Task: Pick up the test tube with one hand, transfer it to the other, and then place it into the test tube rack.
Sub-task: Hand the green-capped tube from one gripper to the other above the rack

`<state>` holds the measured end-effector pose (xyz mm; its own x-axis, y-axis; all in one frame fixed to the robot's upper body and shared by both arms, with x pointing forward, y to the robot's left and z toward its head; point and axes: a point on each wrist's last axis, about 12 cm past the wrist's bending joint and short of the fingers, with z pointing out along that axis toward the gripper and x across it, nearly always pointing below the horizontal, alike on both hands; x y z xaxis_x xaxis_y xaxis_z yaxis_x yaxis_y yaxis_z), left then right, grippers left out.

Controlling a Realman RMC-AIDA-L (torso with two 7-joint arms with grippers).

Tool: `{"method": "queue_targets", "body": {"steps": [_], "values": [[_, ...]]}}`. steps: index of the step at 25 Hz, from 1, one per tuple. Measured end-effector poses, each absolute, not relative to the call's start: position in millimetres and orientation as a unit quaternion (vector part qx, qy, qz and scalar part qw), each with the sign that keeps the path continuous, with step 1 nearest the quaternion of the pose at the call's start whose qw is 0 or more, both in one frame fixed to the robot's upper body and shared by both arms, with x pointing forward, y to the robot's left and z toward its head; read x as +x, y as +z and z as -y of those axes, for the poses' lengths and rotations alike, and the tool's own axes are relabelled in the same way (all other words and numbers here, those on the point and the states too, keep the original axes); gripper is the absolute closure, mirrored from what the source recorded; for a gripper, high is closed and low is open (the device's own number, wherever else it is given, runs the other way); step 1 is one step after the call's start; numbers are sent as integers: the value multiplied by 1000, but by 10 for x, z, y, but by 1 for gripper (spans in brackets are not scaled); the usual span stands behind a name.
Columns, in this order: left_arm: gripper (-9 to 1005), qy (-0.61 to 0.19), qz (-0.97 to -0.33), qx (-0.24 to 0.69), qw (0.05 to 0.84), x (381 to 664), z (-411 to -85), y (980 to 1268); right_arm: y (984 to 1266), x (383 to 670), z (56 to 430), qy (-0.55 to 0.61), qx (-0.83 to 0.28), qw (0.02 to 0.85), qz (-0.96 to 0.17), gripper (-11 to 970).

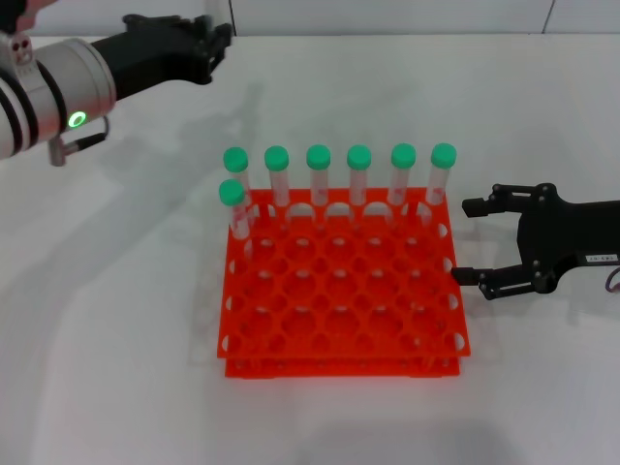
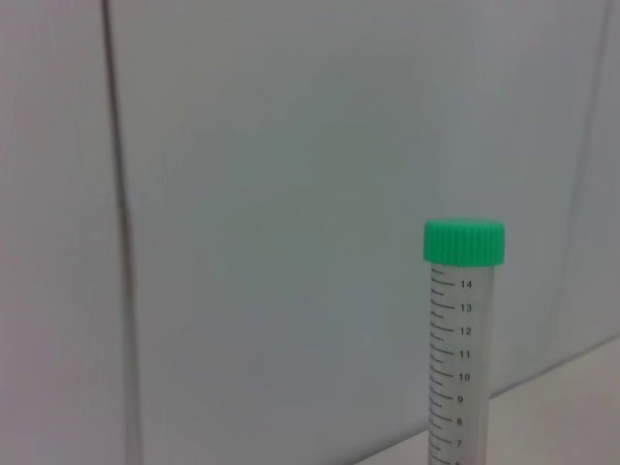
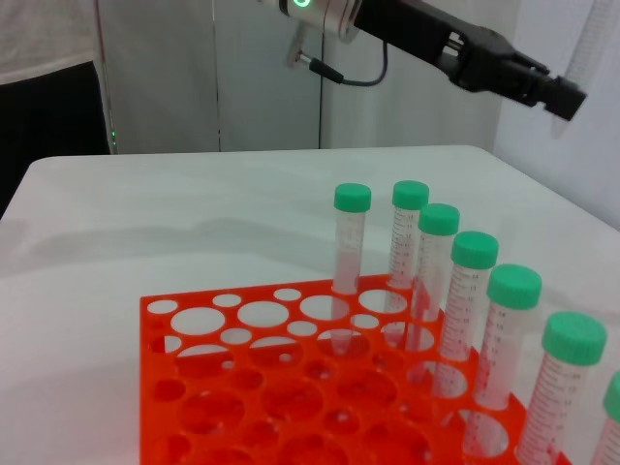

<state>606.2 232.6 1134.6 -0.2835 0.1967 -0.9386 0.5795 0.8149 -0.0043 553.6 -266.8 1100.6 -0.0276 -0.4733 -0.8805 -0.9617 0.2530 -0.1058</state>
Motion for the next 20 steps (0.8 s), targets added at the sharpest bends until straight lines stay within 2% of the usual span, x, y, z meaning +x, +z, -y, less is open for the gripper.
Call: {"method": "queue_targets", "body": {"steps": [3, 4, 5, 9, 13, 20], "values": [[774, -255, -758, 241, 549, 6056, -2323, 11300, 11008, 5537, 2668, 279, -543, 438, -659, 104], [773, -305, -736, 236, 556, 6027, -2362, 11282, 11008, 5537, 2669, 279, -543, 439, -659, 104], [773, -305, -736, 236, 556, 6027, -2362, 11282, 11009, 5537, 2669, 279, -544, 439, -659, 104], [770, -399, -677, 227, 575, 5957, -2480, 11313, 11010, 5538, 2668, 279, -544, 439, -658, 104], [767, -429, -667, 255, 553, 5935, -2542, 11342, 11007, 5532, 2670, 280, -544, 439, -658, 104], [761, -441, -686, 342, 467, 5907, -2437, 11367, 10980, 5492, 2693, 282, -541, 438, -660, 104]]}}
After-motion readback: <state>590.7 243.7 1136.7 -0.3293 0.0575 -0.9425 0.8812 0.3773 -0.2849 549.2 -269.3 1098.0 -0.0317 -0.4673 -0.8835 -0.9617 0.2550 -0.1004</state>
